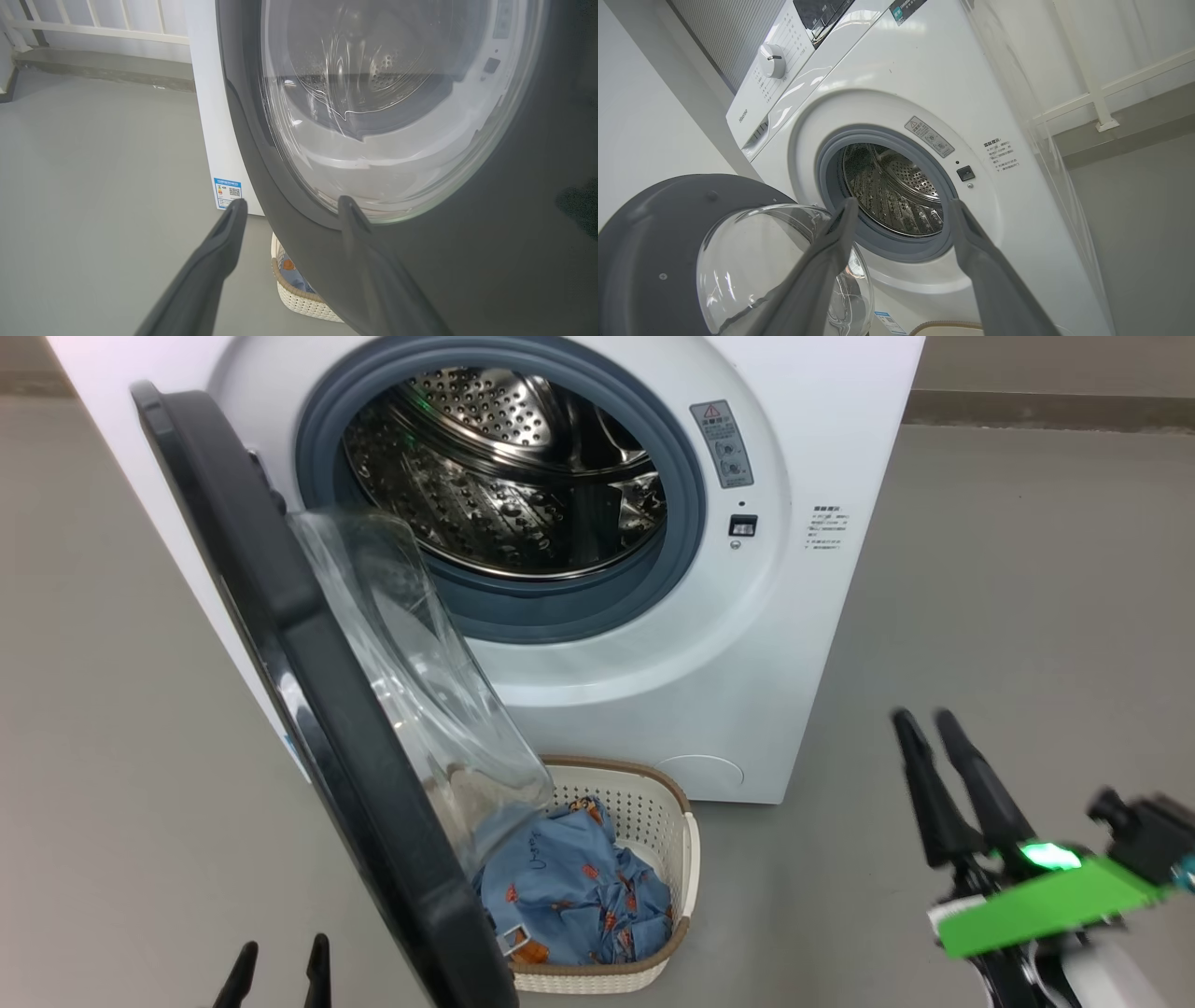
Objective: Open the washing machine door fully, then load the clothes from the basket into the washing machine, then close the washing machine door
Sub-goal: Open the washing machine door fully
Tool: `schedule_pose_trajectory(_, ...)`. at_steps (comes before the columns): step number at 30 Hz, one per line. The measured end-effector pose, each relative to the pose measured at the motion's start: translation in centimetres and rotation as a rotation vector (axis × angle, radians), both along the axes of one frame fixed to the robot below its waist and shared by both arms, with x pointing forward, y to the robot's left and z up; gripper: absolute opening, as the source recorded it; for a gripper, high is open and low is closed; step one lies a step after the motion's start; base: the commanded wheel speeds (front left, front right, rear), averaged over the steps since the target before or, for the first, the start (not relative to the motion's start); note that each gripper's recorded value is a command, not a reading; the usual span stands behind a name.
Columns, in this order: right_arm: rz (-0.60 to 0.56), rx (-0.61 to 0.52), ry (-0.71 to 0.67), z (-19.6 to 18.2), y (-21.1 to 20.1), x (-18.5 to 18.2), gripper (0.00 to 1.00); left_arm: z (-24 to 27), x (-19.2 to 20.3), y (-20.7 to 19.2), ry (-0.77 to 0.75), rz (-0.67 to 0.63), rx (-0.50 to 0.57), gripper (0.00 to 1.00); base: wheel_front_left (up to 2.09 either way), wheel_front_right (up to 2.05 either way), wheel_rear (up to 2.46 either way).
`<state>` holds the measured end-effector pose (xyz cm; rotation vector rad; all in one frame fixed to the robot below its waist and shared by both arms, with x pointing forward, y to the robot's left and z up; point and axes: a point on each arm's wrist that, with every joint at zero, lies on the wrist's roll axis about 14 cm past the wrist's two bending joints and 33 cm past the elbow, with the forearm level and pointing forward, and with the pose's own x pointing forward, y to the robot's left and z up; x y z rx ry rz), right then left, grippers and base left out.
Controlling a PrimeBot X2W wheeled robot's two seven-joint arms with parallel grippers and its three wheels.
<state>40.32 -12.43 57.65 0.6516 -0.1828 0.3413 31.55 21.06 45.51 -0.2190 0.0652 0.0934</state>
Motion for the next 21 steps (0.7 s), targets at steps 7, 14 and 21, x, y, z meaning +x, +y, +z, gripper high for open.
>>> schedule_pose_trajectory(7, -0.151, -0.092, 0.001, -1.3, -3.6, -1.7, 1.00, 0.1, 0.0, 0.3, -0.004, 0.008, 0.001, 1.00, 0.00, 0.00, 0.00)
schedule_pose_trajectory(14, -0.274, -0.173, 0.042, -3.2, -6.4, -3.6, 1.00, 0.4, -0.1, 0.4, -0.013, 0.014, 0.002, 1.00, 0.00, 0.00, 0.00)
schedule_pose_trajectory(21, -0.354, -0.254, 0.110, -5.5, -8.4, -5.2, 1.00, 0.5, -0.3, 0.8, -0.017, 0.025, 0.002, 1.00, 0.00, 0.00, 0.00)
